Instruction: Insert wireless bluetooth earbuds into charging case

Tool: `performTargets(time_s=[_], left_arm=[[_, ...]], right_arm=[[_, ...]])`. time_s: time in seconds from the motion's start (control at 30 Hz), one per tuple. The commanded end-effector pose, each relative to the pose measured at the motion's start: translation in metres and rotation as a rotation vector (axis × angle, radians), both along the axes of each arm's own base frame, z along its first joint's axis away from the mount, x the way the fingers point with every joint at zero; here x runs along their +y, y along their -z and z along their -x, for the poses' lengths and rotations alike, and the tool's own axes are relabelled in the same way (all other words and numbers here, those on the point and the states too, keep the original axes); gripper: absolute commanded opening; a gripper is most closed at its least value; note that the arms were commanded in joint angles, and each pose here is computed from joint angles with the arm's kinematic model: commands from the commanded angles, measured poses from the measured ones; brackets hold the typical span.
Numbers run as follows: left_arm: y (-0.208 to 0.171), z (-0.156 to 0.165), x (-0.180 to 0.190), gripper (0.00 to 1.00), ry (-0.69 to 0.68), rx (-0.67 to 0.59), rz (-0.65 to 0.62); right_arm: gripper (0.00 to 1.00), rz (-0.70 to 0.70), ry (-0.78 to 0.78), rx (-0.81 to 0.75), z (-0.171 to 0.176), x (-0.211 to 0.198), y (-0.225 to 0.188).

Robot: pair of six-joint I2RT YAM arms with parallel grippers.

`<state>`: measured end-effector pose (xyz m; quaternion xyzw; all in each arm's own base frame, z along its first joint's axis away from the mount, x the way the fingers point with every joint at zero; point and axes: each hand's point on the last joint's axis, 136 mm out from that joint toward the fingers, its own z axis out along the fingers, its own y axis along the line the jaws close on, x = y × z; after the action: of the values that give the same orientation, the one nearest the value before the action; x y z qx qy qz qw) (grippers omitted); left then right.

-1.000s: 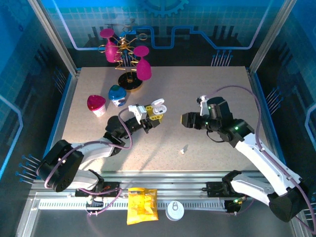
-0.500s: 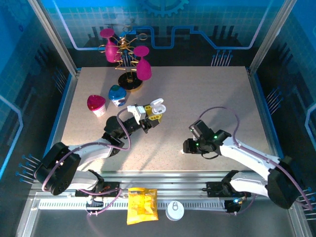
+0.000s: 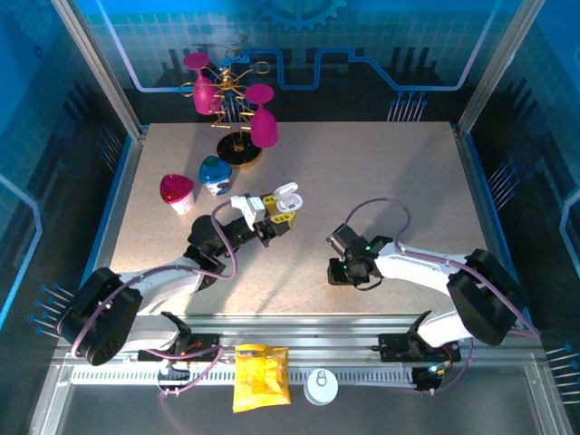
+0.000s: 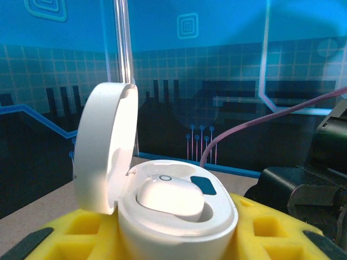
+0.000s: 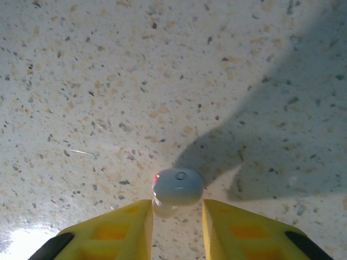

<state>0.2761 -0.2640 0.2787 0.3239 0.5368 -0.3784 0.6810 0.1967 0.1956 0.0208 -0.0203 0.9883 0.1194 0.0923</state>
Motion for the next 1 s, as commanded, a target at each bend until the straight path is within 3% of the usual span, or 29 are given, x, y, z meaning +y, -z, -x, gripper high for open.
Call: performTargets(time_s=[0.0, 0.4, 0.67, 0.97], left_arm=[[-0.007, 0.004, 0.004, 0.31, -0.019, -0.041, 0.0], [-0.006, 0.005, 0.005, 0.31, -0.028, -0.043, -0.005], [-0.007, 0.001, 0.013, 0.32, -0.08, -0.052, -0.022], [-0.007, 0.001, 0.024, 0.32, -0.122, -0.034, -0.054]], right_arm=[[0.27, -0.009, -0.029, -0.038, -0.011, 0.014, -0.007], [0.37, 0.066, -0.109, -0.05, -0.02, 0.019, -0.01], [0.39, 0.305, -0.178, -0.132, -0.023, 0.005, -0.026], [0.29, 0.441, -0.229, -0.142, -0.013, 0.016, -0.019]])
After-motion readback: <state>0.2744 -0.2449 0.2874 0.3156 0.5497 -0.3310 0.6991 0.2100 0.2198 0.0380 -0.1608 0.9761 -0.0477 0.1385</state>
